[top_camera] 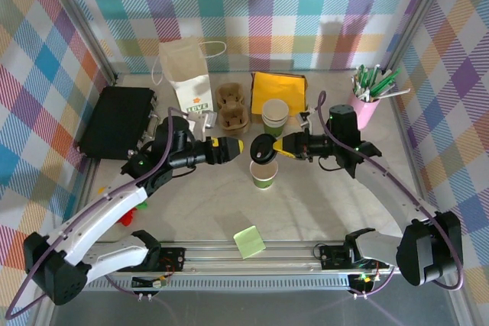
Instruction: Pack the takeout coffee
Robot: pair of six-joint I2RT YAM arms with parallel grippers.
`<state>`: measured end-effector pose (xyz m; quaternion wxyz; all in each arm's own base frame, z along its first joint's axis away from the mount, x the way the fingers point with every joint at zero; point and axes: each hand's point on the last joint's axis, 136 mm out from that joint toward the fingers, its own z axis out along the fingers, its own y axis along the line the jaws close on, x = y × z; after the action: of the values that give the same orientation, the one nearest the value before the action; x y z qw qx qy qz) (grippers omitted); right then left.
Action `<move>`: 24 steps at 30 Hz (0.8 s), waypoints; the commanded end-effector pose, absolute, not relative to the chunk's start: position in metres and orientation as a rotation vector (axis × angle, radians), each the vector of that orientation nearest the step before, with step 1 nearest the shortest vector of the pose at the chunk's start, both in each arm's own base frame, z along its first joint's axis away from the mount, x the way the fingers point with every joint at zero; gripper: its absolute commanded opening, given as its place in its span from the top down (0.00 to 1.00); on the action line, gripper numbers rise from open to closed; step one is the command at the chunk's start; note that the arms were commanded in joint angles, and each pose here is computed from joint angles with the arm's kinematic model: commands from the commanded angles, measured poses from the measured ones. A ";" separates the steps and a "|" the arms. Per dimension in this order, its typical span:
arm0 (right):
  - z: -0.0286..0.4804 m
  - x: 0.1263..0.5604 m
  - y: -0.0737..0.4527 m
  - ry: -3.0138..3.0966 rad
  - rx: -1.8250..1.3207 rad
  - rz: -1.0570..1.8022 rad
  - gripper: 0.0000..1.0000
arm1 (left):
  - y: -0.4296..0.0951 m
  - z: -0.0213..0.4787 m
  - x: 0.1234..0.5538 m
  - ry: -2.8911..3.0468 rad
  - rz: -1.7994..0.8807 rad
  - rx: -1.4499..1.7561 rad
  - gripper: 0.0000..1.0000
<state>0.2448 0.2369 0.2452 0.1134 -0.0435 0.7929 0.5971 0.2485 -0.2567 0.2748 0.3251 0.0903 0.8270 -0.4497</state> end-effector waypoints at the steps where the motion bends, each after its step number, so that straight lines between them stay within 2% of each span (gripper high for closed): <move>1: 0.242 0.245 0.236 2.303 -0.132 1.793 1.00 | -0.265 0.273 0.249 2.171 -1.285 0.216 0.27; 12: 0.196 0.250 0.231 2.377 -0.047 1.781 1.00 | -0.272 0.234 0.257 2.265 -1.287 0.162 0.30; 24: 0.165 0.256 0.231 2.442 -0.011 1.763 1.00 | -0.277 0.218 0.262 2.294 -1.302 0.133 0.32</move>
<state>0.2541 0.2316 0.1660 0.0537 0.0134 0.8128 0.5799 0.2585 -0.2759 0.2186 0.2478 0.0527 0.8462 -0.4688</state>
